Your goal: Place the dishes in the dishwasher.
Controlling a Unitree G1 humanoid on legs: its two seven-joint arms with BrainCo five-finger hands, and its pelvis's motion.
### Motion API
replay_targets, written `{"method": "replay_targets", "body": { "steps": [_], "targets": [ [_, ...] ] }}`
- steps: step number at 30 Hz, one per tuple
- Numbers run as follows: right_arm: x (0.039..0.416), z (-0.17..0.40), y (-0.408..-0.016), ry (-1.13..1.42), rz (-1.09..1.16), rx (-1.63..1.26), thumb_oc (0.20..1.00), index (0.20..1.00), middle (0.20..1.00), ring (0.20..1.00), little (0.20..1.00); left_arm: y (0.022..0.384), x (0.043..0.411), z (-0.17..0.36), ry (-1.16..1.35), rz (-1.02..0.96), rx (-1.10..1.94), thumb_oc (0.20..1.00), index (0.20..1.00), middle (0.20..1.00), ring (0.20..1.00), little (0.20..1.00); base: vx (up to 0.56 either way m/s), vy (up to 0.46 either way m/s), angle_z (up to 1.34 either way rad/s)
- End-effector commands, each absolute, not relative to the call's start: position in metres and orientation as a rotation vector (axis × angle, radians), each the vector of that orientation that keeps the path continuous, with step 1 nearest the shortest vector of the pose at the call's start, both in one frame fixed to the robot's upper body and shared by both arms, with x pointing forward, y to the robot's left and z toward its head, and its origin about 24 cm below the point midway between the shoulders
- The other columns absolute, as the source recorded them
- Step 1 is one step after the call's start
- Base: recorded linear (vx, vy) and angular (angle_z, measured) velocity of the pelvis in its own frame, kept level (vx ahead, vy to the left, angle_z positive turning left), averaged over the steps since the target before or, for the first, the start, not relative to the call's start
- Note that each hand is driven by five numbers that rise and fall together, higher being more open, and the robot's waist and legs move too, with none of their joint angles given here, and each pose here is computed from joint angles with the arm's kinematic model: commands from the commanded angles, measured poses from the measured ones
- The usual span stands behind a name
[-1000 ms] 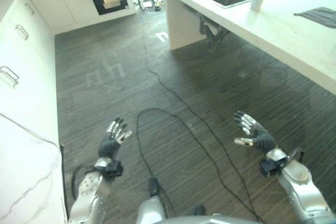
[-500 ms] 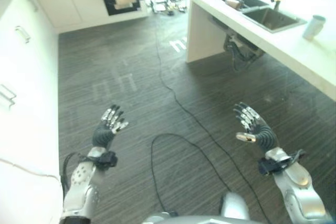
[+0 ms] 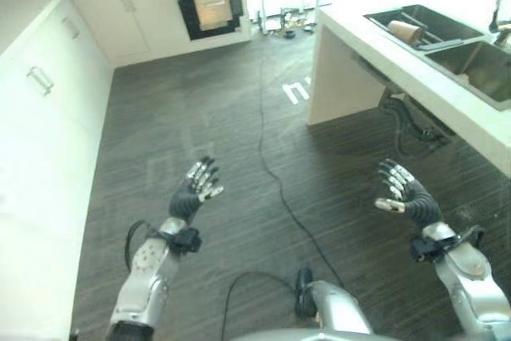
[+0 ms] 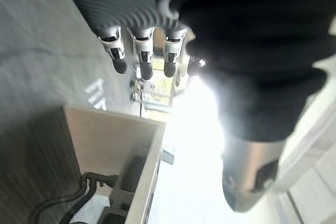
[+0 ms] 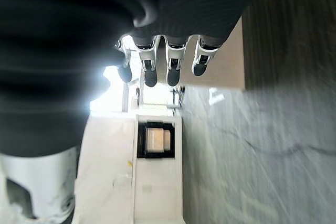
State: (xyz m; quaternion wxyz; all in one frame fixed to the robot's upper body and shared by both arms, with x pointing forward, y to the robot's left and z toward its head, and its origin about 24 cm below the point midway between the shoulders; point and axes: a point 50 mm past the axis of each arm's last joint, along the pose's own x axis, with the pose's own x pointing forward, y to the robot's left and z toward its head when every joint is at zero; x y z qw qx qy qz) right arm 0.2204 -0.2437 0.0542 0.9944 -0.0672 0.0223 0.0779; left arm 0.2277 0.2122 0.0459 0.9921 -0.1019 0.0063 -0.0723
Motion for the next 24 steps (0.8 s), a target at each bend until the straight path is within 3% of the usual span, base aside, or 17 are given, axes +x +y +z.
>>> {"method": "replay_targets", "body": {
  "steps": [1, 6, 10, 15, 21, 24],
  "targets": [
    [0.211, 0.077, -0.249, -0.073, 0.161, -0.192, 1.000, 1.000, 1.000, 1.000, 1.000, 0.227, 0.212, 0.046, 0.006, -0.077, -0.153, 1.000, 1.000, 1.000, 1.000, 1.000, 0.36, -0.287, -0.04],
    [0.213, 0.083, -0.257, -0.088, 0.159, -0.172, 1.000, 1.000, 1.000, 1.000, 1.000, 0.228, 0.207, 0.044, 0.007, -0.084, -0.192, 1.000, 1.000, 1.000, 1.000, 1.000, 0.36, -0.077, -0.54],
    [0.213, 0.103, -0.253, -0.189, 0.197, -0.301, 1.000, 1.000, 1.000, 1.000, 1.000, 0.239, 0.194, 0.043, -0.065, 0.001, -0.209, 1.000, 1.000, 1.000, 1.000, 1.000, 0.80, 0.548, -1.54],
    [0.212, 0.123, -0.257, -0.261, 0.158, -0.254, 1.000, 1.000, 1.000, 1.000, 1.000, 0.247, 0.209, 0.051, -0.097, -0.002, -0.183, 1.000, 1.000, 1.000, 1.000, 1.000, 0.43, 0.421, -1.34],
    [0.196, 0.125, -0.255, -0.335, 0.058, -0.226, 1.000, 1.000, 1.000, 1.000, 1.000, 0.260, 0.201, 0.101, -0.326, -0.079, -0.052, 1.000, 1.000, 1.000, 1.000, 1.000, 0.28, 0.338, 0.38],
    [0.200, 0.126, -0.244, -0.360, 0.114, -0.218, 1.000, 1.000, 1.000, 1.000, 1.000, 0.260, 0.196, 0.127, -0.477, -0.054, 0.017, 1.000, 1.000, 1.000, 1.000, 1.000, 0.10, 0.231, -0.03]
  ]
}}
